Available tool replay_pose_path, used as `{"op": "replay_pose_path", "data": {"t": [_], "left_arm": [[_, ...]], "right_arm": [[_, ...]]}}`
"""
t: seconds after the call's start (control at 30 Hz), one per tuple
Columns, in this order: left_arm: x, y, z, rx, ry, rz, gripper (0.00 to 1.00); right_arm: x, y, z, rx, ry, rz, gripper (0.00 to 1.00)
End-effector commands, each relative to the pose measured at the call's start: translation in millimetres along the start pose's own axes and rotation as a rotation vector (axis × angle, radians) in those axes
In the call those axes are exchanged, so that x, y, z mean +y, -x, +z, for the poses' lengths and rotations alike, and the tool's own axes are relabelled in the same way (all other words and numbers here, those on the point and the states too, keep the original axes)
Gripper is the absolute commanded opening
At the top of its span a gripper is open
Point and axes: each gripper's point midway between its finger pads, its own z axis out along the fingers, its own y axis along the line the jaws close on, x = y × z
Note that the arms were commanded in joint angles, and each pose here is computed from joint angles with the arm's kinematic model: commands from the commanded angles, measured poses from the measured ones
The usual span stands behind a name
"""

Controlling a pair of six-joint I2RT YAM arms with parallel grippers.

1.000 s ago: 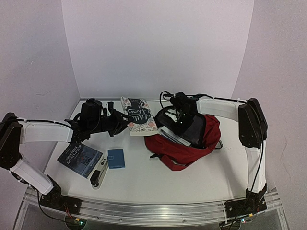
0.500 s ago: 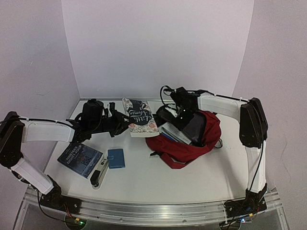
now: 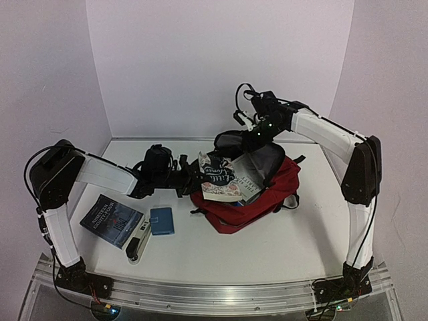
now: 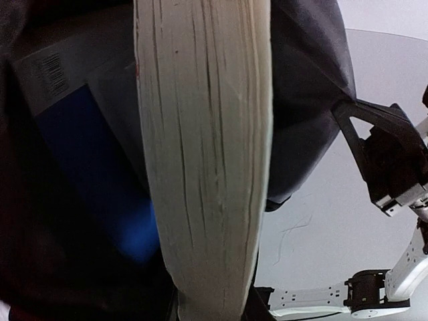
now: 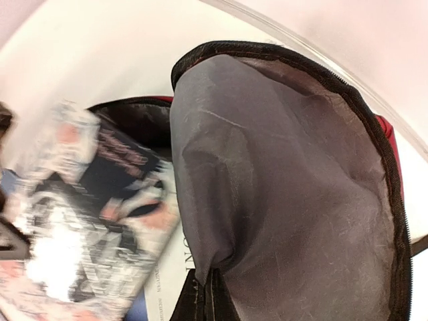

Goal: Pack the student bag
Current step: Place the book in the student bag.

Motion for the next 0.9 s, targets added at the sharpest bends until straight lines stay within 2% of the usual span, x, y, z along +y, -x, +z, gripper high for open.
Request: {"op": "replay_pose_path", "data": {"t": [0.0,0.1,0.17,0.37,0.6,0.77,0.87], "left_arm": [[-85.5,23.1,9.7,-0.027,-0.258,0.123,0.00],[-99.1,39.9,22.2,-0.068,-0.277,0.140,0.00],[-93.4,53.2,33.9,-0.110,-0.256,0.121,0.00],[-82.7,77.5,73.3,-0.220,-0.205,0.082,0.00],[-81.6,47.3,126.7,-0.141,-0.172,0.090,0.00],[-71.2,34.8,122.5,-0.101,-0.143,0.091,0.00],[-74.0,21.4,118.8,-0.028,-0.137,0.131,0.00]], "right_arm": [[29.5,36.4,-52.8,-0.148,0.123,0.018,0.00],[42.7,19.9,-52.6,-0.112,0.185,0.016,0.00],[51.0,16.0,-57.3,-0.110,0.212,0.008,0.00],[65.0,31.0,-64.0,-0.142,0.260,0.047,0.00],[61.4,44.7,-52.9,-0.158,0.245,0.087,0.00],[59.4,34.2,-47.4,-0.133,0.249,0.074,0.00],[61.6,30.3,-48.4,-0.129,0.260,0.044,0.00]]}}
